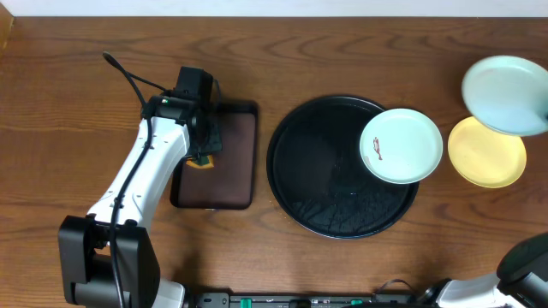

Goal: Clean dirty plates on tray and stack at the side
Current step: 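Lower the plate onto the yellow plate and open right gripper, then move right gripper to the remaining pale green plate and grip rim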

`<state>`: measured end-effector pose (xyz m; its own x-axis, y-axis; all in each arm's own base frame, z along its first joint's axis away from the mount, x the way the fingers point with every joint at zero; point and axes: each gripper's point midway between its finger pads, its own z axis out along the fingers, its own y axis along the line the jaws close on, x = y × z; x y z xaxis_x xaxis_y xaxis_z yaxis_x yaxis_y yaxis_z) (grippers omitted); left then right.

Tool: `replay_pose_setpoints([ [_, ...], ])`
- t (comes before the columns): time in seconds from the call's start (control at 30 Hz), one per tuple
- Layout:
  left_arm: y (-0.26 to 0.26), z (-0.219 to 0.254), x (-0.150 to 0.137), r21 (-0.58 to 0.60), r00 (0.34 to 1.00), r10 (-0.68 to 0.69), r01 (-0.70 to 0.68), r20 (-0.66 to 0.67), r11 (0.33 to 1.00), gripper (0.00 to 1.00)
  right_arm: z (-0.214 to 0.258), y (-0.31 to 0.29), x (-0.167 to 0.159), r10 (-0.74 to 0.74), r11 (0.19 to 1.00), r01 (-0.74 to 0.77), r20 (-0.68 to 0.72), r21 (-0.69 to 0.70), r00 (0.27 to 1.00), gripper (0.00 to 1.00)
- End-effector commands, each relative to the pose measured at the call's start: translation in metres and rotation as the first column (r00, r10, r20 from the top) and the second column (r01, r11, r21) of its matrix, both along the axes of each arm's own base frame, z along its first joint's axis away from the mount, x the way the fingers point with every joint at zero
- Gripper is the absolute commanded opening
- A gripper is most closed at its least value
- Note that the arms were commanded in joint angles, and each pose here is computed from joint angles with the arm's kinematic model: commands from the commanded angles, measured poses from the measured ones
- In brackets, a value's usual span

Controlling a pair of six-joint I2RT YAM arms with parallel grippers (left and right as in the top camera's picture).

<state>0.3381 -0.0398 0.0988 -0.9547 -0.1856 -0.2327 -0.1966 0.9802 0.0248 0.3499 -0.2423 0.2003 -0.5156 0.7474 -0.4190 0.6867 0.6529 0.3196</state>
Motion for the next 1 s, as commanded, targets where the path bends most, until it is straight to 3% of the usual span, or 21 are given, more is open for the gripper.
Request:
replay_pose_setpoints([
  [0.0,0.001,-0.003,-0.001,0.004,1.0,-0.004,0.004,-0.009,1.0,0.08,-0.016,-0.014,-0.015,-0.077,0.997,0.077,-0.042,0.0,0.996,0.01],
  [0.33,0.001,-0.003,-0.001,0.004,1.0,-0.004,0.004,-0.01,1.0,0.08,-0.121,-0.004,-0.04,-0.149,0.988,0.154,-0.126,0.033,0.981,0.01],
  [0.37,0.001,-0.003,-0.001,0.004,1.0,-0.004,0.004,-0.01,1.0,0.08,-0.124,0.0,-0.038,-0.137,0.989,0.143,-0.111,0.05,0.984,0.04],
  [0.53,0.001,-0.003,-0.001,0.004,1.0,-0.004,0.004,-0.01,1.0,0.09,-0.11,0.014,-0.021,-0.022,0.994,0.025,-0.028,0.102,0.999,0.43],
  [0.6,0.001,-0.003,-0.001,0.004,1.0,-0.004,0.004,-0.009,1.0,0.09,-0.095,0.021,-0.012,0.031,0.992,-0.031,0.007,0.123,1.0,0.5],
  [0.8,0.001,-0.003,-0.001,0.004,1.0,-0.004,0.004,-0.01,1.0,0.09,-0.043,0.061,0.008,0.247,0.963,-0.246,0.004,0.109,0.969,0.45],
  [0.97,0.001,-0.003,-0.001,0.004,1.0,-0.003,0.003,-0.01,1.0,0.09,-0.034,0.098,0.018,0.363,0.931,-0.366,-0.137,0.005,0.922,0.42],
])
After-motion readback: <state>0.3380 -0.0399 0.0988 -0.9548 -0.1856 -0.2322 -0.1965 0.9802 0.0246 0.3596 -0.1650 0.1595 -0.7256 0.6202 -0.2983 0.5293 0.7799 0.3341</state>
